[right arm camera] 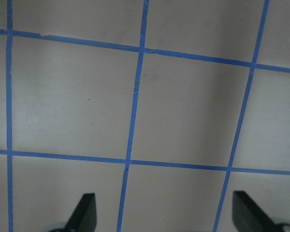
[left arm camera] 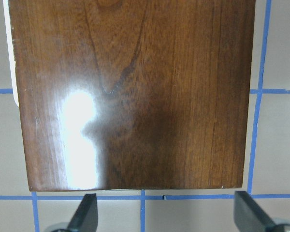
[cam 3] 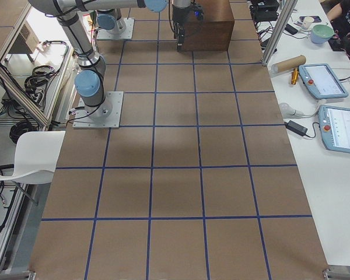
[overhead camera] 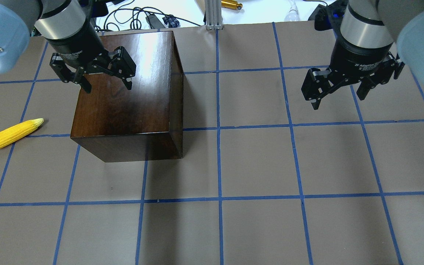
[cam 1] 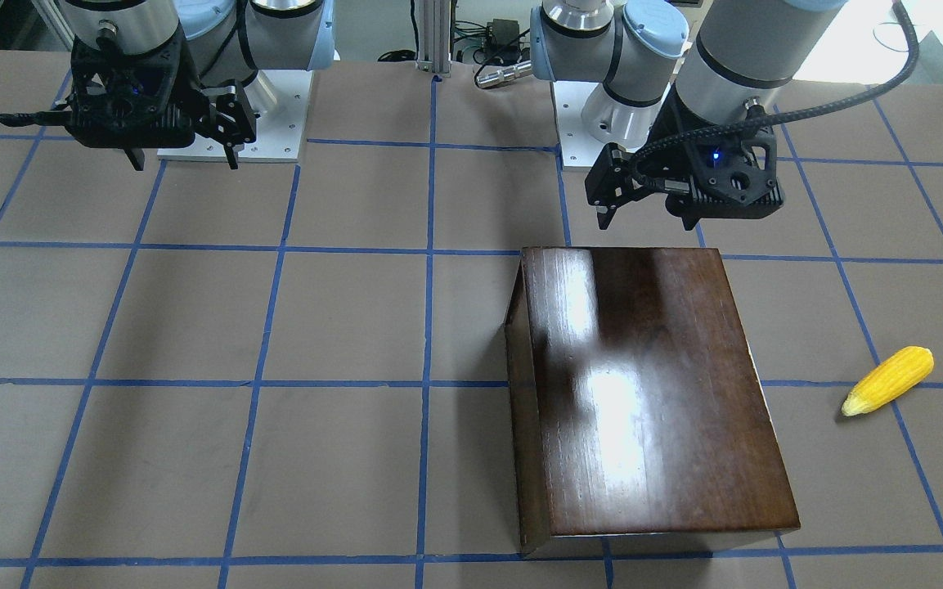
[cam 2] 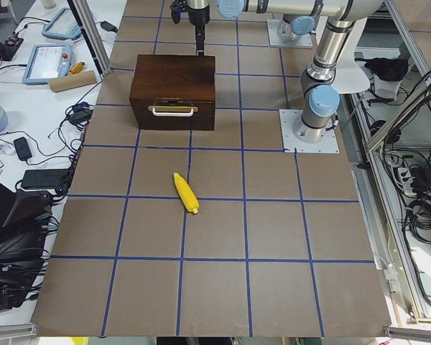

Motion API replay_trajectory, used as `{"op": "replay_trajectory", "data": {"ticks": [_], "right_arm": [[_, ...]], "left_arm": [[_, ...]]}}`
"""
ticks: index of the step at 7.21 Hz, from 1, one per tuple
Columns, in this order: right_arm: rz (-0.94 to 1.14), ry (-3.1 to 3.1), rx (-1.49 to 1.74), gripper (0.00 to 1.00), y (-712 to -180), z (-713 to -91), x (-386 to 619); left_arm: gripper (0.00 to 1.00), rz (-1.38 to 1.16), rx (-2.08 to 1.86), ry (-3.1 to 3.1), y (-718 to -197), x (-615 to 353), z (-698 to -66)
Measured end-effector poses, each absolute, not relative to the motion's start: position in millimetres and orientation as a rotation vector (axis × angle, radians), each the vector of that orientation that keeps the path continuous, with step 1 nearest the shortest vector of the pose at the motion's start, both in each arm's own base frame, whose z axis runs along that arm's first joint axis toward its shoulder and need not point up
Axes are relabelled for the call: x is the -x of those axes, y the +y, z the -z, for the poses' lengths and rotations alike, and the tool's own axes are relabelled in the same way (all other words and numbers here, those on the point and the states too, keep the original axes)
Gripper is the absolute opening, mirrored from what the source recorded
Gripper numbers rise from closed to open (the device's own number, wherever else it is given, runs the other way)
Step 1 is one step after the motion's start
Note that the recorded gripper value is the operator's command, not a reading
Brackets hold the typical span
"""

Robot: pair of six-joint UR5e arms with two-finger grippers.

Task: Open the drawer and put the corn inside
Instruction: 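Move the left gripper off the cabinet top toward its drawer side, then lower the left gripper beside the cabinet to the white drawer handle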

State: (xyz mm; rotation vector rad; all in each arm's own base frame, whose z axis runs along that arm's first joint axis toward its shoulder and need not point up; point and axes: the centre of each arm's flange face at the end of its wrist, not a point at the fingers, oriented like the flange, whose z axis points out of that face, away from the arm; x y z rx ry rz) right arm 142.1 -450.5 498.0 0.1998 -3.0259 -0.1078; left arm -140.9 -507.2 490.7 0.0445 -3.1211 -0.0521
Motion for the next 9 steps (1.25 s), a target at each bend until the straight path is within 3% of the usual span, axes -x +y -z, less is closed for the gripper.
{"op": "replay_trajectory", "data": {"ticks": [4,9], "right_arm": [[0.108,-3.026,-0.2,1.0,-450.5,-498.0,-142.1],[0.109,-3.026,-0.2,1.0,-450.8,-497.7,-142.1]], "left_arm": [[1.0,0.074,-0.106,-3.122,-515.1,95.8,-486.5],[1.0,0.073,-0.152,-3.102,-524.0,-64.4,-479.8]]}}
